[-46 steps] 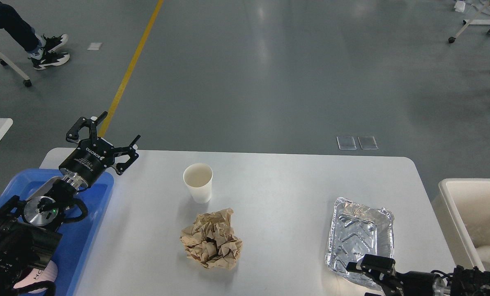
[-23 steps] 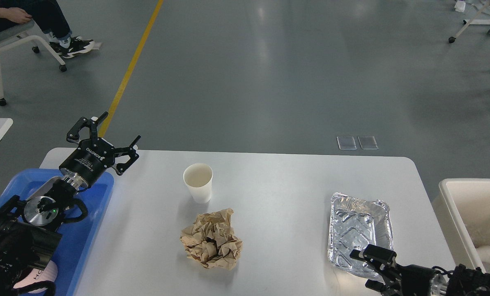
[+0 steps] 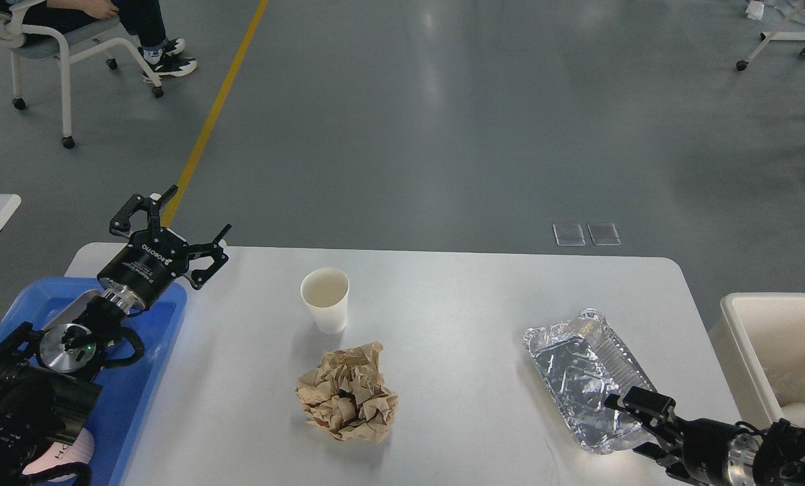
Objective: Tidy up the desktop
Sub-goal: 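Grasp the foil tray edge with the right gripper, then lift the foil tray and carry it toward the table center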
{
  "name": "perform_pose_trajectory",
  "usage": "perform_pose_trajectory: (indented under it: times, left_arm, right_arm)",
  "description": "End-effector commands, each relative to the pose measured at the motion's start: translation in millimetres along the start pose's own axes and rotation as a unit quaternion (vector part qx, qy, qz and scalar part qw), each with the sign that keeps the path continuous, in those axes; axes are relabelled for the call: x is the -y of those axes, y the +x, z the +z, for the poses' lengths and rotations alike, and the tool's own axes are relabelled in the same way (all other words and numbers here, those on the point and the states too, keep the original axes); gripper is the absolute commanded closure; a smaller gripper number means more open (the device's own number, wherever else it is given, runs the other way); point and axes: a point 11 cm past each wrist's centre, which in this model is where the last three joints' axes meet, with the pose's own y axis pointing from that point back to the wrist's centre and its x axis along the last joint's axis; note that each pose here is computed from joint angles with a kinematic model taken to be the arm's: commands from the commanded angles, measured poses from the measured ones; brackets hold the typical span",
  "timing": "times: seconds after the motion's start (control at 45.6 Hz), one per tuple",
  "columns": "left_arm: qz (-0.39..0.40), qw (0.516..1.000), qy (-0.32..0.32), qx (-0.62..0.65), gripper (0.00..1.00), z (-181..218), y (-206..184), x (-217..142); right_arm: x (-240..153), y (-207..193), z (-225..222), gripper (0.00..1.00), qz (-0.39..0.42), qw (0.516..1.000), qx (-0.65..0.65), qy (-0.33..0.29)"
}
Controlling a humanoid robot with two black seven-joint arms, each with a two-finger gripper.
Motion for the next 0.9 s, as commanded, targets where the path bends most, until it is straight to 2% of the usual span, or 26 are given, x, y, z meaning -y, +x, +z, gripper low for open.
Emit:
perform_pose_trajectory:
  times: [0.0,0.153,0.285,0.307,0.46,0.57,0.876]
  left_arm:
    - [0.0,1.0,0.0,0.0,0.03,0.2,-0.3,0.3]
    - [0.0,1.0,-0.001,0.001,0.03,1.6,-0.1,-0.4]
    - [0.001,1.0,0.0,0.001,0.03,0.9,1.0,-1.4]
    - [0.001,1.0,0.0,0.001,0.03,0.9,1.0,-1.4]
    - [0.001,1.0,0.0,0.001,0.03,0.9,1.0,-1.4]
    - [0.001,1.0,0.0,0.001,0.03,0.9,1.0,-1.4]
    - [0.007,1.0,-0.004,0.008,0.03,8.7,4.9,-7.6]
  right_arm:
    - [2.8,8.8,-1.7,0.02,0.007,1.0,-0.008,-0.001]
    - [2.8,11.2,-1.5,0.12,0.009,1.0,-0.011,-0.001]
    - [2.8,8.1,0.6,0.52,-0.001,1.0,-0.022,-0.004]
    - [4.0,5.5,0.7,0.64,-0.009,0.999,-0.034,-0.005]
    - [4.1,3.4,1.1,0.91,-0.029,0.996,-0.088,-0.007]
    - [8.2,5.8,-1.0,1.0,-0.028,0.995,-0.098,-0.006]
    - [16.0,6.1,-0.5,1.0,-0.043,0.995,-0.092,-0.007]
